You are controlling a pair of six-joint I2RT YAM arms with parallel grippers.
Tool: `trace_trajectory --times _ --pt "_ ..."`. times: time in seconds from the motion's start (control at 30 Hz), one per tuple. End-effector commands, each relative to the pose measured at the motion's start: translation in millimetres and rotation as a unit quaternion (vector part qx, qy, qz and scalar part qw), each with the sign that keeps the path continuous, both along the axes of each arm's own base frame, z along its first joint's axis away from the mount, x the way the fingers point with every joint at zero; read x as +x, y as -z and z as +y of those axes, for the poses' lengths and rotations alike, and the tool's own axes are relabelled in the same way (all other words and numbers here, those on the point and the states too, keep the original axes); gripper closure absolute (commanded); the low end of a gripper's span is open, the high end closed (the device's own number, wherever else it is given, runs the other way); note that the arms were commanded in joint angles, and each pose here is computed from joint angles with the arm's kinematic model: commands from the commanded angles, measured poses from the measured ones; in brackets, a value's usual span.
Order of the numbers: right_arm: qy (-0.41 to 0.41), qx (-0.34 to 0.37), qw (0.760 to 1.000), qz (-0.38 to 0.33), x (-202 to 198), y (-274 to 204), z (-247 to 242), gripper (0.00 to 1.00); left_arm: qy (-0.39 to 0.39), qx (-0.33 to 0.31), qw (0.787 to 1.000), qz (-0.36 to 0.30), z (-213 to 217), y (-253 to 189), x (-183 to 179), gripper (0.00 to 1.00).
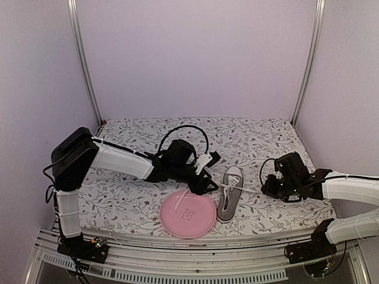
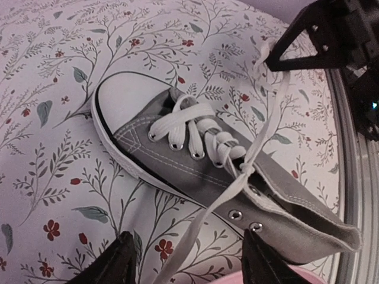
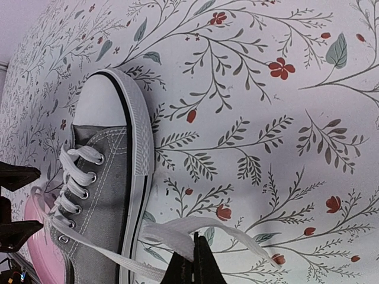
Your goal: Tie the shoes
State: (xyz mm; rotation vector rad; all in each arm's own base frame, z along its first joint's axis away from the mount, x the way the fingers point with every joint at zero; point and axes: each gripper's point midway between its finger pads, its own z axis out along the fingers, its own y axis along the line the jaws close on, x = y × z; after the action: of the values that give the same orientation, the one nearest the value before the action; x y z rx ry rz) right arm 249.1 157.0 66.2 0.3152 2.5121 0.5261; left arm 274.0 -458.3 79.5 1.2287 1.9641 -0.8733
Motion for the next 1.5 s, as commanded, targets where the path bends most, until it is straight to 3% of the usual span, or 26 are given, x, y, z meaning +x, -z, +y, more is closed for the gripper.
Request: trace_trajectory --times 0.0,0.13,0.27,0.47,0.67,0.93,0.97,1.07,1.1,1.17,1.27,1.47 --pt "0.000 0.011 1.000 -0.017 5.4 -9.8 1.8 0.98 0.028 0.022 0.999 0.002 -5.4 22.7 -6.7 0.40" --pt "0.000 0.013 1.000 -0.019 6.0 -10.9 1.2 0.98 0.021 0.032 0.999 -0.002 -6.1 32.2 -1.4 0.46" --pt "0.002 0.013 1.000 -0.021 7.2 -11.9 0.2 0.98 0.013 0.020 1.000 -0.007 -6.7 28.4 -0.3 0.71" --pt "-0.004 0.017 0.999 -0.041 19.9 -28.1 6.0 0.98 0.001 -0.009 1.000 0.008 -11.7 21.1 -0.7 0.99" --pt "-0.044 0.022 0.993 -0.110 65.7 -84.3 37.7 0.98 -0.027 -0.074 0.997 0.012 -15.3 -7.2 -4.1 1.00" --pt "-0.193 0.085 0.966 -0.151 100.6 -117.1 136.7 0.97 -0.042 -0.128 0.991 0.012 -25.2 -31.4 -14.8 1.00" --pt "-0.206 0.088 0.963 -0.148 100.7 -116.5 147.1 0.89 -0.043 -0.132 0.990 0.014 -25.7 -32.1 -16.1 1.00" --pt "-0.206 0.088 0.965 -0.133 103.0 -108.7 151.7 0.41 -0.048 -0.140 0.989 0.020 -27.3 -33.5 -20.6 1.00" --pt "-0.196 0.089 0.967 -0.135 103.8 -109.3 146.6 0.31 -0.049 -0.142 0.988 0.022 -27.3 -33.7 -21.3 1.00" --pt "-0.182 0.093 0.969 -0.141 102.3 -110.9 133.3 0.21 -0.052 -0.144 0.988 0.026 -27.2 -33.2 -22.0 1.00" --pt "-0.180 0.094 0.968 -0.148 91.2 -110.8 116.2 0.16 -0.054 -0.145 0.987 0.032 -27.6 -31.0 -23.5 1.00" --pt "-0.292 0.140 0.937 -0.135 33.9 -88.0 125.3 0.34 -0.053 -0.141 0.988 0.042 -31.6 -27.9 -25.3 1.00"
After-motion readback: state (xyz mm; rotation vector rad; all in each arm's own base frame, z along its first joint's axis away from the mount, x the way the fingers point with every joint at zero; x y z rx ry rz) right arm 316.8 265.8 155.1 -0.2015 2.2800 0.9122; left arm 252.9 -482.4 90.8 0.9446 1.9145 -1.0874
